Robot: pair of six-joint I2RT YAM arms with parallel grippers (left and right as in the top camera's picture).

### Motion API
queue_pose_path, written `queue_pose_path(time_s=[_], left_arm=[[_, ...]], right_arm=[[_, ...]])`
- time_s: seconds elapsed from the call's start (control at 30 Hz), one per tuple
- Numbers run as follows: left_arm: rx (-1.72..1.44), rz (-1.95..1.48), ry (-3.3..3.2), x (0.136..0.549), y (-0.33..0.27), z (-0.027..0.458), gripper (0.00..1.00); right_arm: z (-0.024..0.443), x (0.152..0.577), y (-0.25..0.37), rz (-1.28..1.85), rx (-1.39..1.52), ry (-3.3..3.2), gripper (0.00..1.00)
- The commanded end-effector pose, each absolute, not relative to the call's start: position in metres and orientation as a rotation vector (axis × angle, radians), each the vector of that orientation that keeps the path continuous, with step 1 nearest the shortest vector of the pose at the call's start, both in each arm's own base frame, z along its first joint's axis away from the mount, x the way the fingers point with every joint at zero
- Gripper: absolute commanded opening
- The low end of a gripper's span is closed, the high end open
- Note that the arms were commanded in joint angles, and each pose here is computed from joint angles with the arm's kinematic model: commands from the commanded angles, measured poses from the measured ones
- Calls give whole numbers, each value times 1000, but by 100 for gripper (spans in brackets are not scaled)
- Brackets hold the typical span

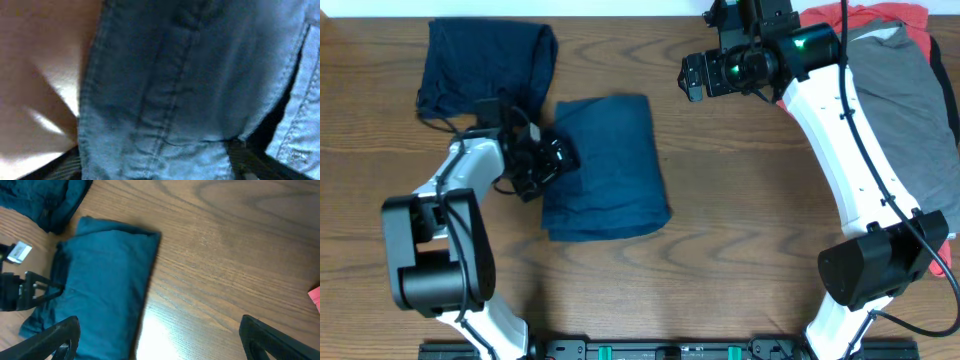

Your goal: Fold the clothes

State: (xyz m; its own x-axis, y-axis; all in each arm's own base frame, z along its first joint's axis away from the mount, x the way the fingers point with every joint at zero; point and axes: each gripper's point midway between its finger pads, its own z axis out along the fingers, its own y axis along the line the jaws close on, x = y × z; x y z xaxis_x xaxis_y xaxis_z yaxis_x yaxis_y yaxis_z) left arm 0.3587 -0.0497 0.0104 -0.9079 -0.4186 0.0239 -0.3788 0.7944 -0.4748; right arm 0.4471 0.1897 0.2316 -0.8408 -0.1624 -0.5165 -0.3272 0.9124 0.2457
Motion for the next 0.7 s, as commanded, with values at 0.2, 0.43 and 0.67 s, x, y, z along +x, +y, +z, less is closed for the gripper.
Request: queue_pose_path(time_s=[0.2,0.43,0.67], left_arm=[[-472,-501,3106,332,-71,-92,47],[-316,-504,3090,337,-79,-100,6],[-308,-520,3061,351,-79,-82,6]], right_arm=[[228,449,186,423,-364,2574,99],[228,449,185,418,-367,2578,99],[226,447,182,413,-360,2591,99]])
